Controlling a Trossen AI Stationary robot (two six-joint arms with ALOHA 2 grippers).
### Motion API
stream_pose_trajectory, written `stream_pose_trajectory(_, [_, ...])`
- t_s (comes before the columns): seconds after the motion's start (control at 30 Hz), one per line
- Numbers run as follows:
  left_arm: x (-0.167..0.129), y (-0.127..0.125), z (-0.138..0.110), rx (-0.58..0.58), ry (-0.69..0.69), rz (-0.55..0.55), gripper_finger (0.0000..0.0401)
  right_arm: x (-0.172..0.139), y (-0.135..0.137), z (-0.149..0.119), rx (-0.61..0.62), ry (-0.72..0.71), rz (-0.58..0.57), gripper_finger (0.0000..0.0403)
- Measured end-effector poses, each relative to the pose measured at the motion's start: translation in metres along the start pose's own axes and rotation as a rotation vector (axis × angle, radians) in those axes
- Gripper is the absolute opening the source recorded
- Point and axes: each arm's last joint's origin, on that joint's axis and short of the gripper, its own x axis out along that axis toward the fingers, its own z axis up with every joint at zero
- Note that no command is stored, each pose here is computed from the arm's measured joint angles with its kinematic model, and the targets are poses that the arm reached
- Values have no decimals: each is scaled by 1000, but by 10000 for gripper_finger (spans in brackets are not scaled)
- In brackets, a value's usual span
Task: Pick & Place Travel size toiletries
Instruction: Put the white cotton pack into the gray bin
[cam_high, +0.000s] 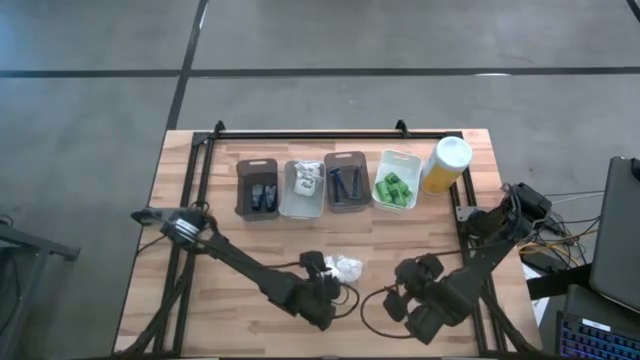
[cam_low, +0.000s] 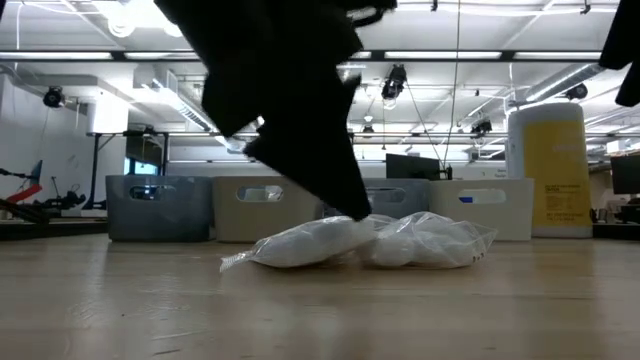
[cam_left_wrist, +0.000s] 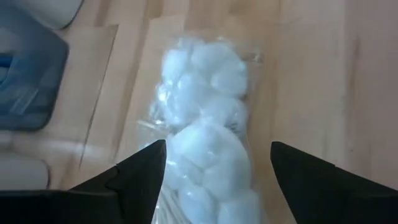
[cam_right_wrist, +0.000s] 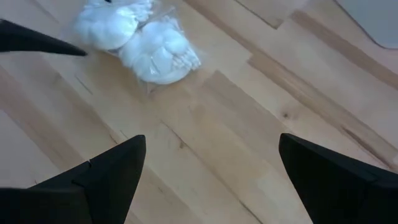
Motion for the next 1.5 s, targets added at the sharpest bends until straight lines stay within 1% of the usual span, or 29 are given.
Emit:
stream_pose_trajectory(0.2, [16,-6,-9,-22,49,6,295,-1,-1,-3,12,-18,6,363])
stream_pose_trajectory(0.33, [21,-9,-14,-13,60,17,292,-1,-1,-3,11,-35,5,363])
stream_pose_trajectory(0.47, [27,-3,-19,-7,51,97,291,-1,-1,-3,18,-47,7,363])
stream_pose_trajectory(0.53, [28,1,-23,16,55,155,291,-1,-1,-3,18,-47,7,363])
stream_pose_trajectory(0.6, [30,4,-24,25,63,174,287,-1,-1,-3,19,-47,7,363])
stream_pose_trajectory(0.67, [31,6,-26,30,73,184,274,0,-1,-3,26,-48,6,363])
stream_pose_trajectory(0.73, [32,8,-27,37,84,191,253,0,-2,-2,37,-50,4,363])
stream_pose_trajectory(0.83, [33,10,-27,60,95,195,204,-1,-3,-2,46,-65,-2,363])
stream_pose_trajectory(1.0, [30,16,-27,103,125,204,102,0,-5,0,51,-81,-22,364])
stream_pose_trajectory(1.1, [15,27,-18,102,139,214,40,1,-6,1,48,-86,-33,363])
stream_pose_trajectory(1.17, [1,36,-9,74,129,216,16,1,-6,2,46,-92,-39,363])
stream_pose_trajectory(1.23, [-14,48,0,23,110,194,15,1,-7,4,47,-109,-39,363])
stream_pose_trajectory(1.3, [-33,62,12,-55,66,170,15,-2,-8,7,50,-127,-28,363])
stream_pose_trajectory(1.4, [-70,93,31,-225,-12,122,11,-13,-14,18,62,-156,12,363])
stream_pose_trajectory(1.5, [-101,135,43,-460,-47,23,11,-27,-24,34,90,-202,62,363])
